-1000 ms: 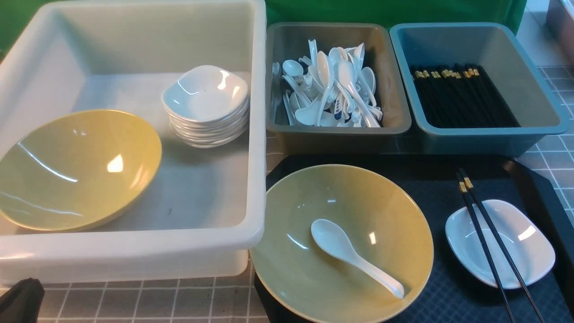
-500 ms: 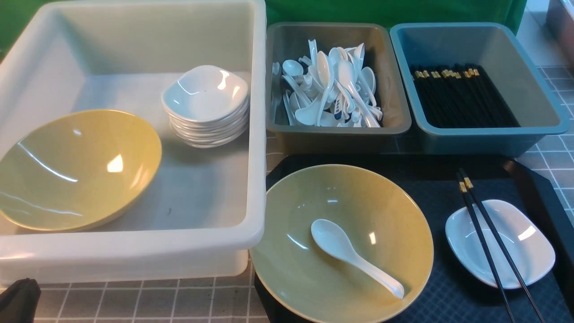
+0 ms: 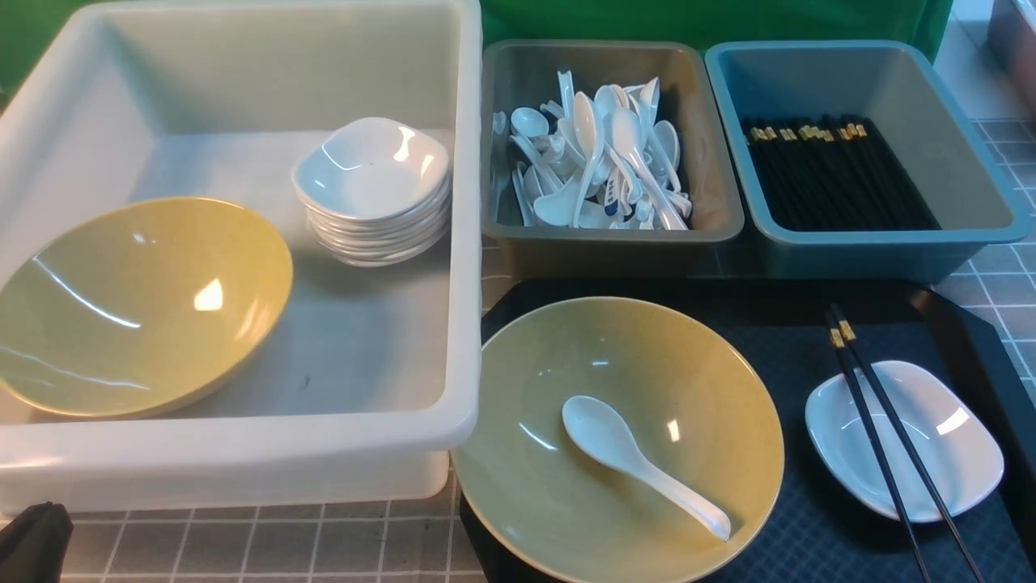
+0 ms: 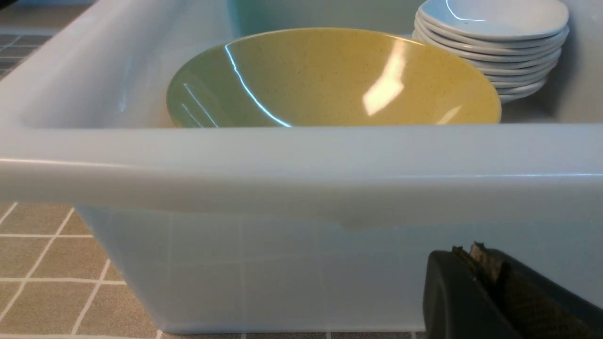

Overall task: On grey table put chopsticks spoon bowls plates into blue grey white boxes.
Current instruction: 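Move the grippers toward the tableware on the black tray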

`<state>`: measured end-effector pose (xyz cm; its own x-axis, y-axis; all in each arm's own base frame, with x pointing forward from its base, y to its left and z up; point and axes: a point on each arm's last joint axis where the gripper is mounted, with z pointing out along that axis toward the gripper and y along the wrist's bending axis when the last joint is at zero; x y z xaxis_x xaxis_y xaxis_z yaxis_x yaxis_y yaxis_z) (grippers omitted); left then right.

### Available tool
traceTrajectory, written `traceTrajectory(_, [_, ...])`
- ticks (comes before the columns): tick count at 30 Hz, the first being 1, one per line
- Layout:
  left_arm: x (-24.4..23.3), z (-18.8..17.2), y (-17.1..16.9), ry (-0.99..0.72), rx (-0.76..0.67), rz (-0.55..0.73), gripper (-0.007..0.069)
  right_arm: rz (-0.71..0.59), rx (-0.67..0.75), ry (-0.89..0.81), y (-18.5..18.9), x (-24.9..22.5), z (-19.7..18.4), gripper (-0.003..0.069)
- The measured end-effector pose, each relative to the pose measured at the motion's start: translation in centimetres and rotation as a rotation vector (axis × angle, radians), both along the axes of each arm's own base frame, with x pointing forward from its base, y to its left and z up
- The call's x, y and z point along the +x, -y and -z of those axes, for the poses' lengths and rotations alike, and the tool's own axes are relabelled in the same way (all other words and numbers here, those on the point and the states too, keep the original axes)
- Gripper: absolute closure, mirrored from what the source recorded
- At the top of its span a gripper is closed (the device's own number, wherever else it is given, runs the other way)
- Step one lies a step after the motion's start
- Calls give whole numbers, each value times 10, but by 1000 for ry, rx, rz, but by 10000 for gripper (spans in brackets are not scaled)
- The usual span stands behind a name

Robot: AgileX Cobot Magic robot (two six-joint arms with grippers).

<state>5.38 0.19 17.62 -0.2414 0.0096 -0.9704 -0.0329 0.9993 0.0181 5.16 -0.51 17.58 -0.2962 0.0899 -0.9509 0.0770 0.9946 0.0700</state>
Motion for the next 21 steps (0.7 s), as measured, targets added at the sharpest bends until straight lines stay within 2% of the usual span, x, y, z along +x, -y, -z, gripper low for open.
traceTrajectory(7, [0, 0, 0, -1, 15, 1, 636, 0, 0, 0, 0, 0, 0, 421])
traceTrajectory(13, [0, 0, -3, -6, 145, 2, 636, 4, 12, 2, 0, 0, 0, 421])
traceTrajectory(21, [0, 0, -3, -5, 150, 1, 636, 17, 56, 4, 0, 0, 0, 421])
